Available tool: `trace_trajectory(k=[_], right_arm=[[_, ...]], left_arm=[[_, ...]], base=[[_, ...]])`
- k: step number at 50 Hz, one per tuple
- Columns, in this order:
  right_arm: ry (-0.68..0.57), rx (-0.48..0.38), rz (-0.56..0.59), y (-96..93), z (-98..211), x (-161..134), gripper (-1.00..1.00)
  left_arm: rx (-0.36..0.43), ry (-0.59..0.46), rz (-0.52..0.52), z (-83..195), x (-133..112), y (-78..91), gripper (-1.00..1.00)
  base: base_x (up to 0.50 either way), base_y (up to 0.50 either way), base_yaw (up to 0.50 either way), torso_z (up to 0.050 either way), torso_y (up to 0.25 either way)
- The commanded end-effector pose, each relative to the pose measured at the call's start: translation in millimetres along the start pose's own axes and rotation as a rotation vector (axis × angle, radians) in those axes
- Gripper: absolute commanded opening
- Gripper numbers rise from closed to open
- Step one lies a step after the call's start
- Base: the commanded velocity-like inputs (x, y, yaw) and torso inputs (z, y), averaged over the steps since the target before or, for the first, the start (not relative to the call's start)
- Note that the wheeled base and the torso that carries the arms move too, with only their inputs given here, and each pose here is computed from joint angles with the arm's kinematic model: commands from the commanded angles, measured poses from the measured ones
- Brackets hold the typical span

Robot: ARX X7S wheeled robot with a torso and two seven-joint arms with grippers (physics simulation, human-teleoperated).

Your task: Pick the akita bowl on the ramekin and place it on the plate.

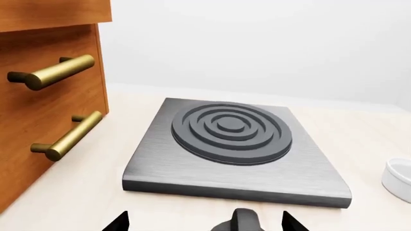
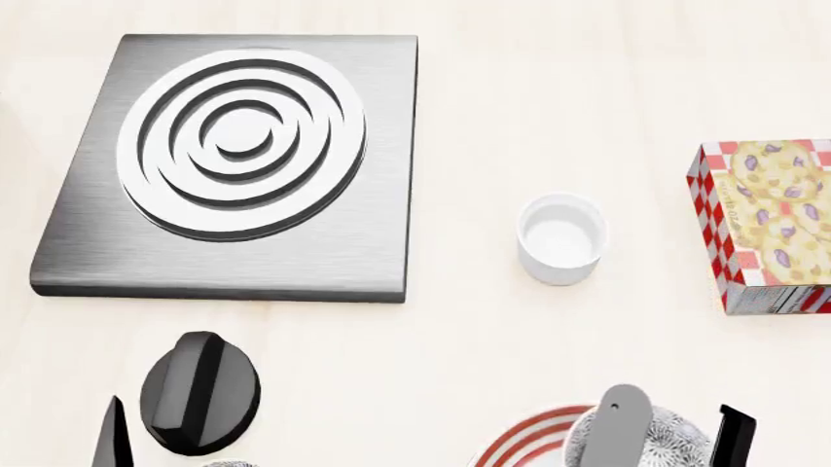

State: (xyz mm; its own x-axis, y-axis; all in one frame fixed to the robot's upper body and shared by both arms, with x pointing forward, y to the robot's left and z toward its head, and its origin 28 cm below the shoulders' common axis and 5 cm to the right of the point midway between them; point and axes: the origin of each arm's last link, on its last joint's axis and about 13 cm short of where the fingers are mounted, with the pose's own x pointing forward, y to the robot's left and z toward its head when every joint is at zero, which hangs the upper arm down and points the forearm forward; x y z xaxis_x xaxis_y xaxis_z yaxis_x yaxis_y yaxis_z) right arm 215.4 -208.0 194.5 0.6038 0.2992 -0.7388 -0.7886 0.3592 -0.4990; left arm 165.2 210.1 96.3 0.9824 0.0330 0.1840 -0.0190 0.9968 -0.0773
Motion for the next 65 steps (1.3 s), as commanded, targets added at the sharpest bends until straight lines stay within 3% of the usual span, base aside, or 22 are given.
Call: trace_trajectory(k=[1,18,65], right_arm=[[-0.026,-0.008,-0.026,1.1,1,3,-1.00],[-0.022,-0.016,-0.019,4.2,6,-11,-1.00],[-0.053,0.049,-0.002,23.4,-7,18,-1.00]], left_arm=[[0.000,0.002,0.001,-1,0,0.2,1.00],[-0.003,0.002,-0.001,0,0,0.4,1.00],[-0.004,0.006,-0.009,-1,0,-1.2,1.00]], base=[[0.00,0.00,0.00,0.000,0.000],[0.00,0.00,0.00,0.000,0.000],[0.00,0.00,0.00,0.000,0.000]])
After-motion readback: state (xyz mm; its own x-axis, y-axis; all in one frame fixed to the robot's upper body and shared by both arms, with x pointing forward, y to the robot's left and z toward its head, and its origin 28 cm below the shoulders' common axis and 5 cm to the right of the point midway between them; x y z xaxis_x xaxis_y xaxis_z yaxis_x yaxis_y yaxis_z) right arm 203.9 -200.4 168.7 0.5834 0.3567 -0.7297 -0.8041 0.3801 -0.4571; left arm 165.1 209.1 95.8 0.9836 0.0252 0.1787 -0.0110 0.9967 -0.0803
